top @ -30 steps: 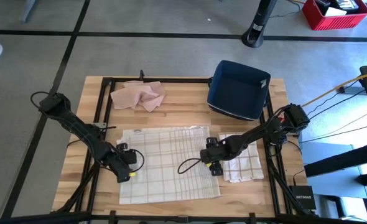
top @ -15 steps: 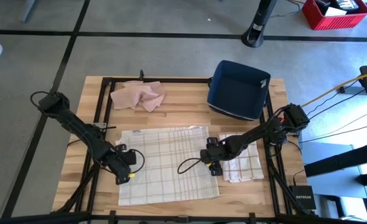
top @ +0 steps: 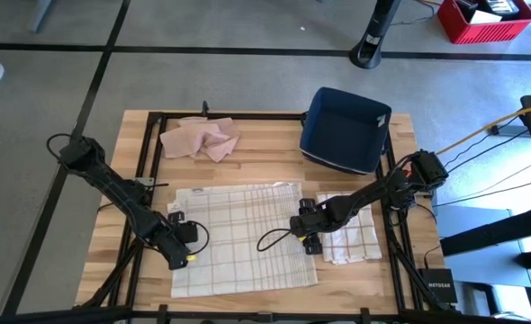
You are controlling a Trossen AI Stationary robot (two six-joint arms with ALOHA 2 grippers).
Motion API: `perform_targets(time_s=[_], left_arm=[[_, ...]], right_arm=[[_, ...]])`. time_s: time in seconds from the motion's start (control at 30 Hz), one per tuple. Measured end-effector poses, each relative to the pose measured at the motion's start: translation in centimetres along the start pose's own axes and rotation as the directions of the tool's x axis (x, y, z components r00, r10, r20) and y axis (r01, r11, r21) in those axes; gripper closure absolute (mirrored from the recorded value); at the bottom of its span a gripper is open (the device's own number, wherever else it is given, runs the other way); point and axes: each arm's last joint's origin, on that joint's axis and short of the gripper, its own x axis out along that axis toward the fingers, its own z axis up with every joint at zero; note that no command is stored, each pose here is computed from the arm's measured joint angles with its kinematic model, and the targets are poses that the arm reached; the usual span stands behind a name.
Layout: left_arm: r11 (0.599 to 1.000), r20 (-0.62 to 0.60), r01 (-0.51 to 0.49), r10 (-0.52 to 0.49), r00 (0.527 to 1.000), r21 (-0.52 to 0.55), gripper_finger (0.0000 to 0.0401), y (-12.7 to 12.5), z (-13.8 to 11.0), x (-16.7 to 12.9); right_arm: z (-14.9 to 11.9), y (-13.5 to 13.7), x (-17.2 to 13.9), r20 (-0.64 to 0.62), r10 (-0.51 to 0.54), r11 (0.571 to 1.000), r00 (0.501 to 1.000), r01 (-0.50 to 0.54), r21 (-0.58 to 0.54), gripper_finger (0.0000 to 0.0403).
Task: Fold towel
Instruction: Fold the white with grey-stripe towel
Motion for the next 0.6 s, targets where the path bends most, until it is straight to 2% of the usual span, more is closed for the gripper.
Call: perform_targets(time_s=[0.3,0.43,0.6], left_arm=[[1.0,-0.013,-0.001,0.001,1.0,0.003,0.0191,0.0,-0.1,-0.1],[1.0,-0.023,0.011,-0.011,1.0,0.002,0.0191,-0.3,0.1,-0.3],[1.0,-0.023,0.028,-0.028,0.999,-0.004,0.0191,-0.6,0.4,-0.6]], right_arm=[[1.1,0.2,-1.3,0.028,0.008,1.0,1.0,-0.008,-0.021,0.0102],[2.0,0.3,-2.2,0.084,0.02,0.999,0.996,-0.017,-0.042,0.0102],[1.7,0.3,-0.7,0.029,0.012,0.995,0.999,-0.009,-0.098,0.0102]])
